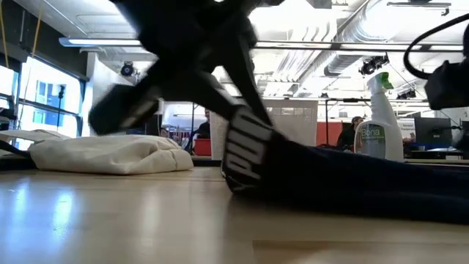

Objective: Fold laundry
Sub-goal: Fold the blue underwear

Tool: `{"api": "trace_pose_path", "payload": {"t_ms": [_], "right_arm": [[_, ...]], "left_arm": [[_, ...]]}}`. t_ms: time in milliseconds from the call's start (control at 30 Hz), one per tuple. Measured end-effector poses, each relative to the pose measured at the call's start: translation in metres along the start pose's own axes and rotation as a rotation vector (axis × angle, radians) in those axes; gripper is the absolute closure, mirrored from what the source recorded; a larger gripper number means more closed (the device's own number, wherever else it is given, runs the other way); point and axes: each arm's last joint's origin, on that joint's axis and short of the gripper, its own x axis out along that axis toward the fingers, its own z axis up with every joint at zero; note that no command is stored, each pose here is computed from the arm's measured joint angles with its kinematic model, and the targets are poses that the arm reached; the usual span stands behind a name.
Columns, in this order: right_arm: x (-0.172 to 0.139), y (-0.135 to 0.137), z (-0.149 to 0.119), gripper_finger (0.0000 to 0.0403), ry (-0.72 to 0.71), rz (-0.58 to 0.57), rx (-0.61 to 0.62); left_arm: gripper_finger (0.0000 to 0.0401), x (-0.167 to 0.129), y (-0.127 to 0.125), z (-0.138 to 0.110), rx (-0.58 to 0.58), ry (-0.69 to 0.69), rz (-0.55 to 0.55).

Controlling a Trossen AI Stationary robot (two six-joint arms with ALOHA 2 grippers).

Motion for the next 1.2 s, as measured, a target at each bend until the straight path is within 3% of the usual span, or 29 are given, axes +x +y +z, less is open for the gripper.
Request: {"api": "trace_pose_path", "payload": {"t_ms": [233,467,667,867,1033,1200], "right_arm": [[-0.01,0.016,-0.003,0.035,0.025,0.132,-0.118],[-0.035,0.02,0.002,0.035,-0.007,0.158,-0.034],[-0.036,0.006,-0.006,0.035,0.025,0.106,0.105],[-0.01,-0.003,-0.012,0.035,-0.021,0.156,0.086],[0.001,-0.012,-0.02,0.0362,0.052,0.107,0.069],[-0.012,-0.012,-0.018,0.0383,0.087,-0.002,-0.015]], "left_arm": [[0.0401,-0.013,0.009,-0.014,0.008,0.016,0.074],[0.0401,-0.021,0.017,-0.022,-0.034,-0.018,0.13],[0.0401,-0.027,0.021,-0.02,-0.033,-0.057,0.175],[0.0401,-0.027,0.022,-0.019,-0.033,-0.062,0.178],[0.0401,-0.03,0.016,-0.02,-0.02,-0.053,0.168],[0.0401,-0.042,-0.006,-0.027,0.113,0.045,0.127]]}}
